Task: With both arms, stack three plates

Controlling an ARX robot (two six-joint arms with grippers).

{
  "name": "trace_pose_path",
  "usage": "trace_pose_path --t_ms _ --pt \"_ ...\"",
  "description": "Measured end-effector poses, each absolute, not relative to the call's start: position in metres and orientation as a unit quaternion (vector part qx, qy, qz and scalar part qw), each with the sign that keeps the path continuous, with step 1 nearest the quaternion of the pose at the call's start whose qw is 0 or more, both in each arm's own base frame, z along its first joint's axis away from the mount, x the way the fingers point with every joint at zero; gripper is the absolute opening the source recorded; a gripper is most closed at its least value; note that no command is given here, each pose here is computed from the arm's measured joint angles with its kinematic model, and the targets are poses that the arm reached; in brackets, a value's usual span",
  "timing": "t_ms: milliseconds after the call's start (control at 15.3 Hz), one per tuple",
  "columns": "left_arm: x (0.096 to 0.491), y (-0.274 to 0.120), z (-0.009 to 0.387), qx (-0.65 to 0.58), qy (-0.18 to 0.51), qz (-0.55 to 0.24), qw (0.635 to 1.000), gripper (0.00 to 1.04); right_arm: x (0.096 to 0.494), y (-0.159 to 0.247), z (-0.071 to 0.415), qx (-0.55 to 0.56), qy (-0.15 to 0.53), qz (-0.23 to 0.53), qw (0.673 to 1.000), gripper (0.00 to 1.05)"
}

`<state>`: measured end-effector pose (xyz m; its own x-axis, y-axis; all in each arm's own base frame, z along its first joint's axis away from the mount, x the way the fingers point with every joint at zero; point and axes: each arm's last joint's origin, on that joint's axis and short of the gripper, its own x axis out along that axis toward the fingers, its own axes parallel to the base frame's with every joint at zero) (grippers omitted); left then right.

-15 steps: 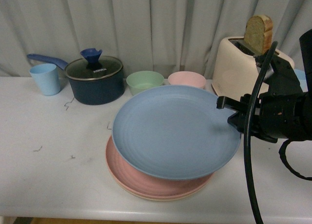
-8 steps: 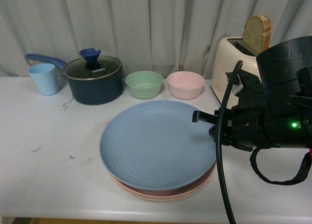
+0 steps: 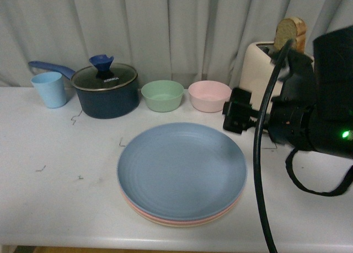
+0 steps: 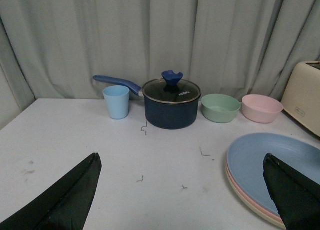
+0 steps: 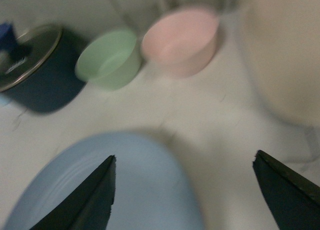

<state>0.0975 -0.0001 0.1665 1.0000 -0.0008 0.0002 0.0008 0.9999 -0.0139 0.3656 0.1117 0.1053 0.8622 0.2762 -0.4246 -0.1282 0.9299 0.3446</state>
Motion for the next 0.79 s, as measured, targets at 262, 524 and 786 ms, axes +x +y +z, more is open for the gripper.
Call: trace_pose_path --t_ms 262,524,786 --pt "0.098 0.000 0.166 -0.007 0.000 0.000 1.000 0.98 0.295 0.056 0.117 0.017 0.045 -0.009 0.999 0.40" --pt "0.098 0.000 0.166 -0.007 0.000 0.001 1.000 0.98 0.245 0.035 0.127 -0.004 0.051 0.004 0.999 0.01" --pt "0.098 0.000 0.166 -0.007 0.000 0.000 1.000 0.98 0.209 0.018 0.149 0.003 0.002 -0.004 1.000 0.02"
